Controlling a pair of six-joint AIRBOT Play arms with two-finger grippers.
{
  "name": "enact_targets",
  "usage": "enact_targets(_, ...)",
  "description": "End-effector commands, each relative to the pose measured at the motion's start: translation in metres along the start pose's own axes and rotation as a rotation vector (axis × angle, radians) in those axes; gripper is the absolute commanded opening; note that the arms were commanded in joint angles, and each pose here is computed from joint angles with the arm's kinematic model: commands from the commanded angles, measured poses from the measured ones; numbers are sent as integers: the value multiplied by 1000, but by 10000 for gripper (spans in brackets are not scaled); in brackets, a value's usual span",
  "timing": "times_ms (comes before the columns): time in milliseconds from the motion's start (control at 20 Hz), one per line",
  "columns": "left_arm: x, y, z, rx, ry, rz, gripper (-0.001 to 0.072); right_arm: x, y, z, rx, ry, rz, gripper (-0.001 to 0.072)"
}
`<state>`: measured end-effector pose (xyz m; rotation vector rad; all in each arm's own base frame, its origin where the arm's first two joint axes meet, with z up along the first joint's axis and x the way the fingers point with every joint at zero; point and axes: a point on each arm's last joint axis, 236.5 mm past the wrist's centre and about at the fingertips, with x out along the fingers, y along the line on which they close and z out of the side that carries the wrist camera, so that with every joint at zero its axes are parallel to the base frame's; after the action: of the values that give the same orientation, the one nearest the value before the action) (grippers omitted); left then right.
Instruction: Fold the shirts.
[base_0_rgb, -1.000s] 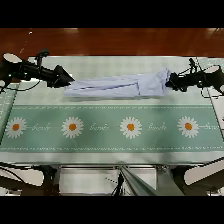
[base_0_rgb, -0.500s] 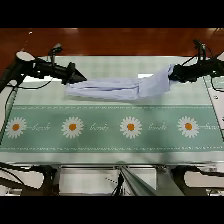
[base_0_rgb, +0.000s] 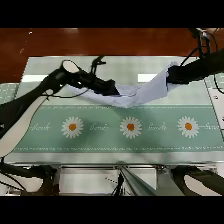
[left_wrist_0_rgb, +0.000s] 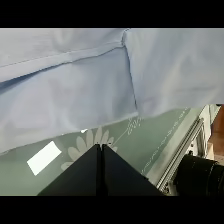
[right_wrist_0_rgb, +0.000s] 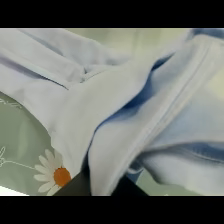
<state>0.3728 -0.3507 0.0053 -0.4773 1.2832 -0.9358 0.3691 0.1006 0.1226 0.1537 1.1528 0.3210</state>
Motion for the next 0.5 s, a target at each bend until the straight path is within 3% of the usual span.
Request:
enact_targets(0,42,-12,-26,27,43,18,17,-35,22,-20,-18,-21,-43,19)
enact_targets(450,125,-54,-87,-4,149,-66,16,-94,51,-57,-27,-87,-76,19)
